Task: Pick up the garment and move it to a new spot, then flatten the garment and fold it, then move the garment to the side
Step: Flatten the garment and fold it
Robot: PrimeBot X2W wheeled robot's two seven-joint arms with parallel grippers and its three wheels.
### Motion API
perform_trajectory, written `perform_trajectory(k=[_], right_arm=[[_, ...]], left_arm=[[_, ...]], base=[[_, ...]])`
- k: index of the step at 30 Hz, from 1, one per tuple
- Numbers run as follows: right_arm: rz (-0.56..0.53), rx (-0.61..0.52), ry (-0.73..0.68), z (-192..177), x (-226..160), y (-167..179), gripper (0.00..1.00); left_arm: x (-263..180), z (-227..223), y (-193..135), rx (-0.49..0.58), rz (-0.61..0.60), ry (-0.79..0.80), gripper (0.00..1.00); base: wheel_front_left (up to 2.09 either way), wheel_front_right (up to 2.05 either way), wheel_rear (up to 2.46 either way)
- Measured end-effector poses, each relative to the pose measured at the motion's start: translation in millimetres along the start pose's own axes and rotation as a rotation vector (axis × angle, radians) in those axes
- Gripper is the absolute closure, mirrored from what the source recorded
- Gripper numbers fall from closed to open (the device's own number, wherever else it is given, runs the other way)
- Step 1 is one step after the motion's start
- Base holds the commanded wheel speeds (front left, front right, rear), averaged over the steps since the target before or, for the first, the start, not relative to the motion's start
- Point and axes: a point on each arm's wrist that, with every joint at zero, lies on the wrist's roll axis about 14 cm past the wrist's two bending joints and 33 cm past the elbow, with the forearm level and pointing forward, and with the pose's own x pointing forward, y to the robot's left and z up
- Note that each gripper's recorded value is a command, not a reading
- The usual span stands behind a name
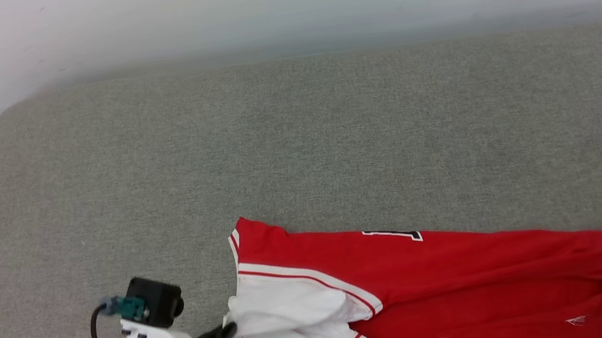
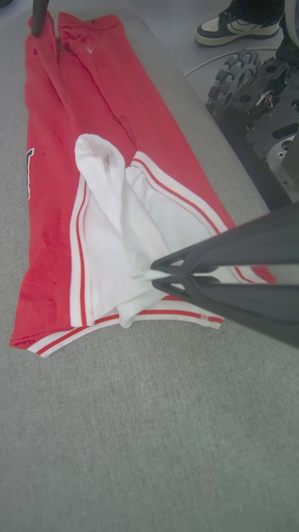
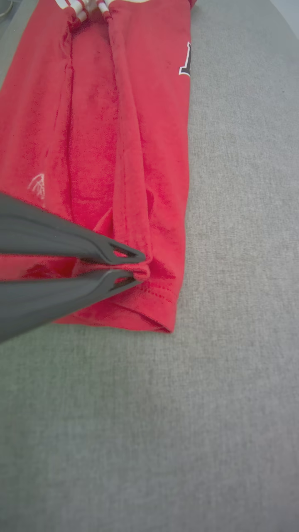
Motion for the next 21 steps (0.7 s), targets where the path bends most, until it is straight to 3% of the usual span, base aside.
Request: perform_trajectory(k=[9,21], right_arm=[[0.017,0.011,0.118,-35,-14,-3,1.0],[0.026,-0.056,0.229,-58,-19,-5,1.0]], left_arm=[[1,-39,2,-0.052,0.016,0.08,1.0],[12,-73,2,-0.064,0.016,0.162,1.0]], base=[[0.0,0.0,0.0],[0.0,0.0,0.0]])
